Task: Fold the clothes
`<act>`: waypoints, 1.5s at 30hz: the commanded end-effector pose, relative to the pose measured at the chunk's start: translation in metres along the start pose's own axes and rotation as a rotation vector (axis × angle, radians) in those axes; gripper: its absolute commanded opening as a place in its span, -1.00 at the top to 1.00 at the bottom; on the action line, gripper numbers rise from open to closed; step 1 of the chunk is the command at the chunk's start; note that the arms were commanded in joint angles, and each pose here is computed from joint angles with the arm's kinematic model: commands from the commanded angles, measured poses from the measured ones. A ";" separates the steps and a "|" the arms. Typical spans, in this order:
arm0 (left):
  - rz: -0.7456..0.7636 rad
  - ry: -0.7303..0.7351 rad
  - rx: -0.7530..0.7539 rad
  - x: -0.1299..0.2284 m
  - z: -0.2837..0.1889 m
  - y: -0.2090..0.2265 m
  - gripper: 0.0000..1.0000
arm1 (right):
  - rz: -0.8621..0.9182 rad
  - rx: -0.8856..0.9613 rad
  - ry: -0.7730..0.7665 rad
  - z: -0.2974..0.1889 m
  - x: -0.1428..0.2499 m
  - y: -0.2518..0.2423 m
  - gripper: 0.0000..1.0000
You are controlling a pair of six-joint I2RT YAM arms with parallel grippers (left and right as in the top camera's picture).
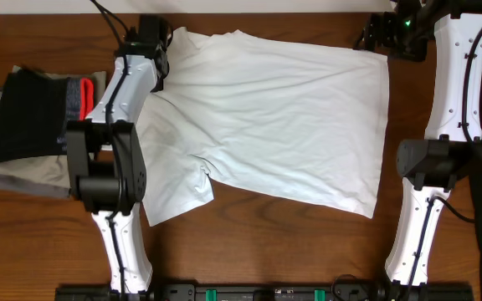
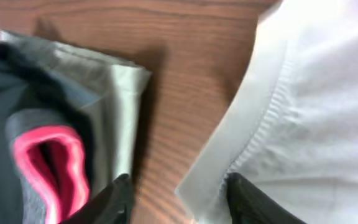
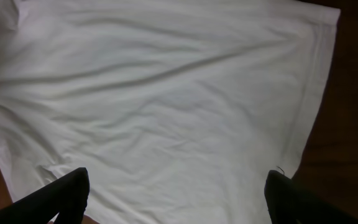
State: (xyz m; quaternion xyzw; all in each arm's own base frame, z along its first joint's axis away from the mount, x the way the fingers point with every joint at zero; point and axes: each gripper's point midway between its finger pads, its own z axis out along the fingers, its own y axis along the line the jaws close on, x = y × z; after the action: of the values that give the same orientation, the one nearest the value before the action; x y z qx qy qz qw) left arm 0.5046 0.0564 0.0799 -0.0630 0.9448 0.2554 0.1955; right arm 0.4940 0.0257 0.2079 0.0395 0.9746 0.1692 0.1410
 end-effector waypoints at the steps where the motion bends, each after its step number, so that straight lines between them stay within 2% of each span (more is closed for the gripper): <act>1: -0.093 -0.055 0.011 -0.015 -0.036 0.018 -0.22 | -0.046 -0.009 0.009 0.001 0.004 0.017 -0.77; 5: -0.115 -0.027 0.012 -0.006 -0.049 0.025 -0.99 | -0.071 -0.017 0.020 0.005 0.008 0.029 -0.77; 8: -0.089 0.021 0.034 0.007 -0.053 0.023 -0.96 | -0.092 -0.017 0.027 0.008 0.010 0.039 -0.75; 14: -0.050 0.250 0.359 0.057 -0.071 -0.030 -0.96 | -0.044 0.100 0.023 0.014 0.012 0.038 -0.77; 18: -0.156 0.370 0.329 0.080 -0.078 -0.027 -0.96 | -0.066 0.096 0.028 0.016 0.016 0.050 -0.78; 21: -0.186 0.465 0.290 0.103 -0.081 -0.022 -1.00 | -0.075 0.104 0.025 0.015 0.017 0.054 -0.95; 25: -0.207 0.567 0.244 0.133 -0.078 -0.021 -0.73 | -0.036 0.181 0.003 0.012 0.015 0.045 -0.98; 27: -0.208 0.620 0.251 0.149 -0.075 -0.027 -0.30 | -0.031 0.189 -0.003 0.010 0.014 0.043 -0.91; 28: -0.207 0.637 0.261 0.155 -0.074 -0.030 -0.06 | -0.030 0.188 -0.003 0.010 0.014 0.043 -0.82; 29: -0.207 0.653 0.270 0.160 -0.073 -0.033 0.29 | -0.028 0.189 -0.003 0.010 0.014 0.041 -0.65; 30: -0.205 0.669 0.276 0.166 -0.072 -0.036 0.56 | -0.026 0.191 0.002 0.011 0.014 0.041 -0.30; 31: -0.202 0.687 0.281 0.172 -0.070 -0.038 0.79 | -0.032 0.193 0.012 0.013 0.016 0.040 0.14; 32: -0.201 0.694 0.281 0.175 -0.070 -0.039 0.88 | -0.032 0.194 0.017 0.014 0.016 0.039 0.34; 34: -0.193 0.715 0.273 0.183 -0.068 -0.039 0.88 | -0.026 0.198 0.039 0.019 0.020 0.037 0.72; 36: -0.188 0.730 0.267 0.188 -0.068 -0.038 0.88 | -0.021 0.205 0.070 0.026 0.025 0.034 0.98; 45: -0.171 0.772 0.251 0.211 -0.060 -0.041 0.88 | 0.025 0.225 0.141 0.041 0.037 0.022 0.97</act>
State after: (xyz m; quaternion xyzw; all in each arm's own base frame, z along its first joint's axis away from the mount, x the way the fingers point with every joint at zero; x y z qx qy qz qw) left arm 0.3063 -0.0130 0.0259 -0.2024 0.9657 0.0816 -0.1407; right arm 0.4724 0.0667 0.1602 0.0472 0.9951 0.0660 0.0564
